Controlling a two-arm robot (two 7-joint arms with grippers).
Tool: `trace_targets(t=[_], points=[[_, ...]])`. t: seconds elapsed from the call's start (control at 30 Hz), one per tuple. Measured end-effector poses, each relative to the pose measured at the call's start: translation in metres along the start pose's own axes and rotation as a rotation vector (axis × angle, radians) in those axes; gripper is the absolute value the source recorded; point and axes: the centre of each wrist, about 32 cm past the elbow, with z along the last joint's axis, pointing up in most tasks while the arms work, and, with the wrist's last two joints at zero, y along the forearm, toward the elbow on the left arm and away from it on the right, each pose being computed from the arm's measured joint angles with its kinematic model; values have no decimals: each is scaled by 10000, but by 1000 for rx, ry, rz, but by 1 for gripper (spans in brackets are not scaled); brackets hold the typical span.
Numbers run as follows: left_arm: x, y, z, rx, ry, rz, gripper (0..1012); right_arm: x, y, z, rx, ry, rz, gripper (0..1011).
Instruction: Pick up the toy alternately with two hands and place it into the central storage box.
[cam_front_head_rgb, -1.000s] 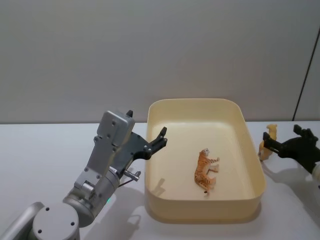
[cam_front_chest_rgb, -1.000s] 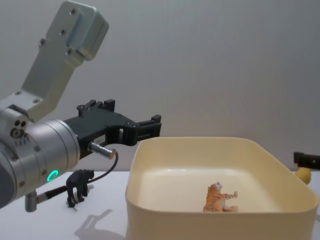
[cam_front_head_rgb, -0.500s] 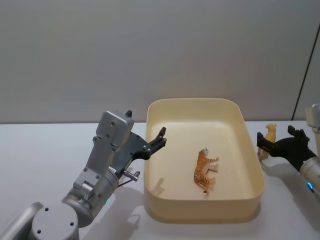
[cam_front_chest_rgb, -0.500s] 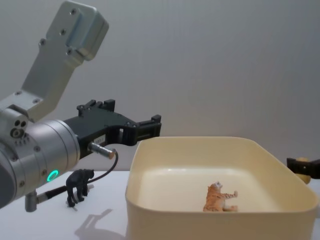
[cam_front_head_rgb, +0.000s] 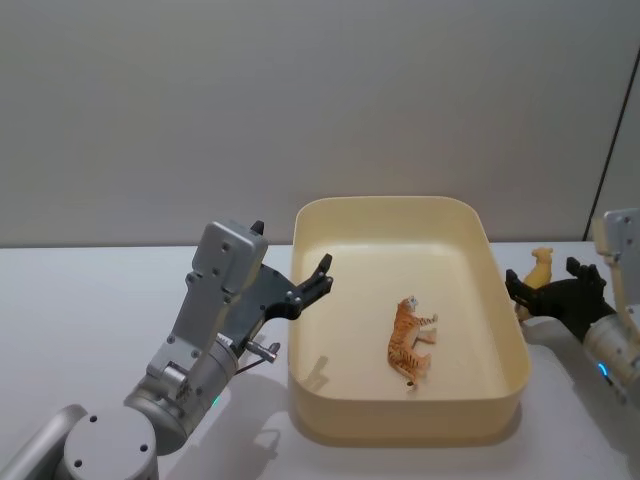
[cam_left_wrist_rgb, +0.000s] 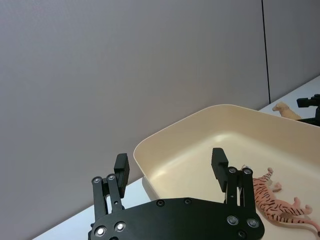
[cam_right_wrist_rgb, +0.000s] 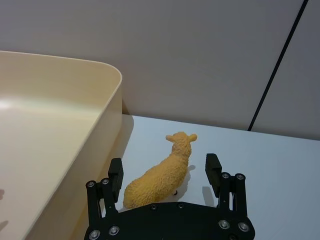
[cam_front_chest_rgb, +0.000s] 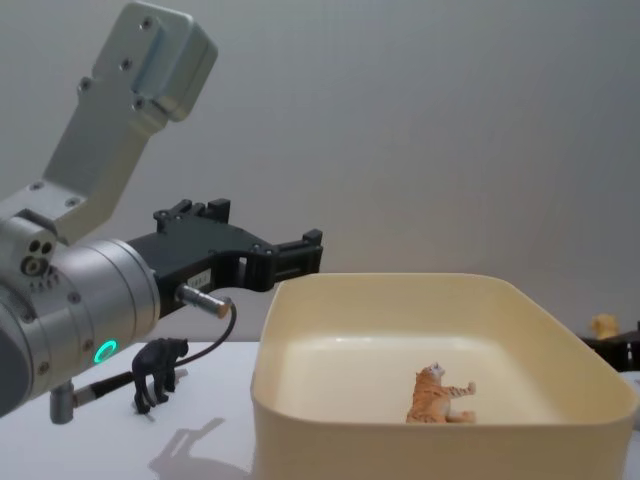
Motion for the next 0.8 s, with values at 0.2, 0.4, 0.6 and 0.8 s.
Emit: trace_targets(t=[0.2, 0.4, 0.6, 0.8], points=[[0, 0, 0, 0, 0, 0, 1001, -39, 44, -29, -21, 3, 0, 1001], [0, 0, 0, 0, 0, 0, 1001, -63, 69, -49, -34, 3, -2, 950], [0, 0, 0, 0, 0, 0, 1002, -77, 85, -61, -42, 3, -4, 811], [0, 0, 0, 0, 0, 0, 1001, -85, 93, -68, -47, 3, -5, 661]])
